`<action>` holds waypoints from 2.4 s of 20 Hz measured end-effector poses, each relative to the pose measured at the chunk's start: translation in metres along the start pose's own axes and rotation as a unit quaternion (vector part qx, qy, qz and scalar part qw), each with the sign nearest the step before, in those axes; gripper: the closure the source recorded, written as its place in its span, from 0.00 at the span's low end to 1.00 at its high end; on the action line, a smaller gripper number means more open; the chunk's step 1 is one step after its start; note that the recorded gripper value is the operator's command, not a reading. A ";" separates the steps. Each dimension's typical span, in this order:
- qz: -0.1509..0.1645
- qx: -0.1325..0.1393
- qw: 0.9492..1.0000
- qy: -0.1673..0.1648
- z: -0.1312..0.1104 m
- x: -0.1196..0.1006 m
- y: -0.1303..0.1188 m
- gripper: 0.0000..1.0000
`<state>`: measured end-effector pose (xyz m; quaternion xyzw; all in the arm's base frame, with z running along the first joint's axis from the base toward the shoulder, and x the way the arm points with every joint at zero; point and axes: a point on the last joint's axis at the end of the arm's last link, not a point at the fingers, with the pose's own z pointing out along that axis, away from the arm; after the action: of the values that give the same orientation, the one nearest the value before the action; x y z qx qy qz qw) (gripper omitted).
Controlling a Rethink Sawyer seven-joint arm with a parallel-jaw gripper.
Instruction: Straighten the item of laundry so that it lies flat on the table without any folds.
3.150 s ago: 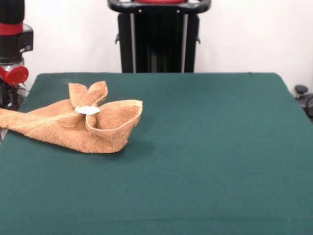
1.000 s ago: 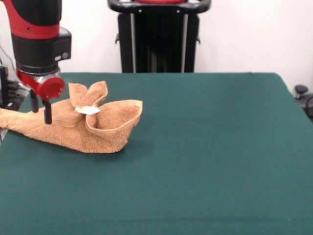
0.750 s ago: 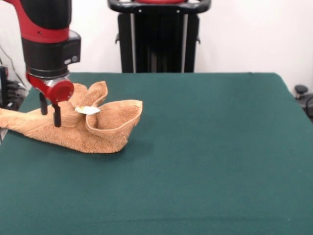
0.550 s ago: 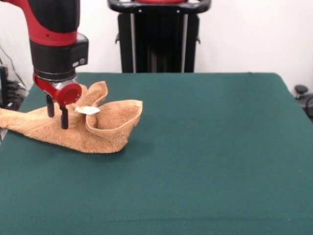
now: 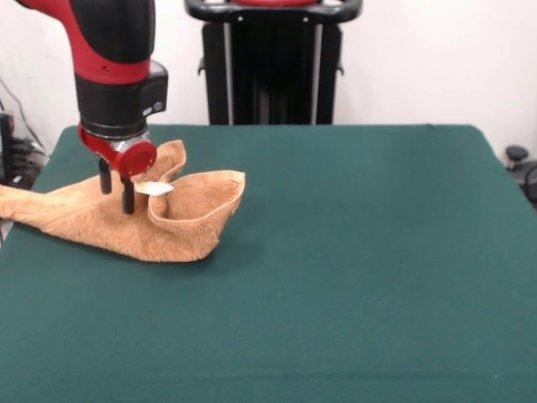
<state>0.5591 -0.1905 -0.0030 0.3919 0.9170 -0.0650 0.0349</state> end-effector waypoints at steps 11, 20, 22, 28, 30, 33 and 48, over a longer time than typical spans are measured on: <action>0.017 0.003 1.000 0.004 -0.002 0.018 -0.023 0.00; 0.035 0.006 0.999 0.011 -0.004 0.025 -0.044 0.00; 0.044 0.006 0.999 0.014 -0.006 0.026 -0.052 0.00; 0.068 -0.004 0.998 0.014 0.008 0.029 -0.069 0.00; 0.076 -0.011 0.997 0.012 0.017 0.030 -0.072 0.00; 0.093 -0.023 0.995 0.013 0.027 0.030 -0.076 0.00; 0.175 -0.071 0.980 0.063 0.035 0.019 -0.089 1.00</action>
<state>0.4818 -0.2432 -0.0317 0.5465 0.8367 0.0326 0.0155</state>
